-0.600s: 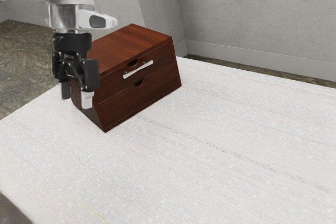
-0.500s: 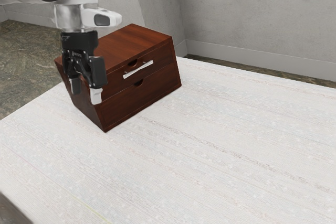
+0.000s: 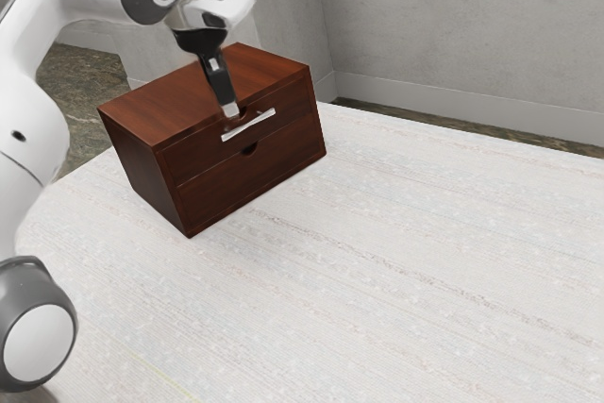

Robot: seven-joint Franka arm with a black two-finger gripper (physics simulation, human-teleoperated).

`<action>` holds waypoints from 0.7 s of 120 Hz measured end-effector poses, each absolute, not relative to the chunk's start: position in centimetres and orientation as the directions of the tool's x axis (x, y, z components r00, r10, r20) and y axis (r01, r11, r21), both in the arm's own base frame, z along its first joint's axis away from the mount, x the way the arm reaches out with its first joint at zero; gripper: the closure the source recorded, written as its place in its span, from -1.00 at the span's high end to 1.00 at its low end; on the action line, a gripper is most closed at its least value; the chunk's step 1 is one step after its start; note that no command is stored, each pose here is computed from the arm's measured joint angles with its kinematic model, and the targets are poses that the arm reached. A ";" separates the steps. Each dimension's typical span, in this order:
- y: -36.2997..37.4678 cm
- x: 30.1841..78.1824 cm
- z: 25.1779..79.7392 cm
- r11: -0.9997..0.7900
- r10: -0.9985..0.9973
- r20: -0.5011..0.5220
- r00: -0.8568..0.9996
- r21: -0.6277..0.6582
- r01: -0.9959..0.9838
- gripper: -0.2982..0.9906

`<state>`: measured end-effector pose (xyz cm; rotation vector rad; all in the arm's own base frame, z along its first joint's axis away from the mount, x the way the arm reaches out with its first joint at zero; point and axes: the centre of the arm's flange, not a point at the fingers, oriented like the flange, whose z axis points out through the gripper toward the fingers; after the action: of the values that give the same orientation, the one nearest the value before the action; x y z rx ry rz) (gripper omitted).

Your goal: Pull the drawer handle with one arm to open the drawer

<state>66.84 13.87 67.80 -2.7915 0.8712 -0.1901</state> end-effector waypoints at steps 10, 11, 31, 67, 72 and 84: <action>10.5 67.3 67.2 -0.778 -0.599 0.004 0.801 -0.238 -0.581 0.45; 10.5 67.5 66.7 -0.780 -0.596 -0.006 0.803 -0.232 -0.581 0.44; 13.3 68.9 60.8 -0.812 -0.550 -0.115 0.827 -0.160 -0.562 0.36; 13.5 67.6 63.6 -0.827 -0.552 -0.013 0.833 -0.119 -0.550 0.49; 13.3 67.1 64.6 -0.835 -0.541 0.001 0.841 -0.122 -0.537 0.50; 13.1 66.3 66.0 -0.853 -0.514 0.024 0.858 -0.127 -0.507 0.52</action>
<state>66.34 13.12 66.04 -2.9157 0.8040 -0.0868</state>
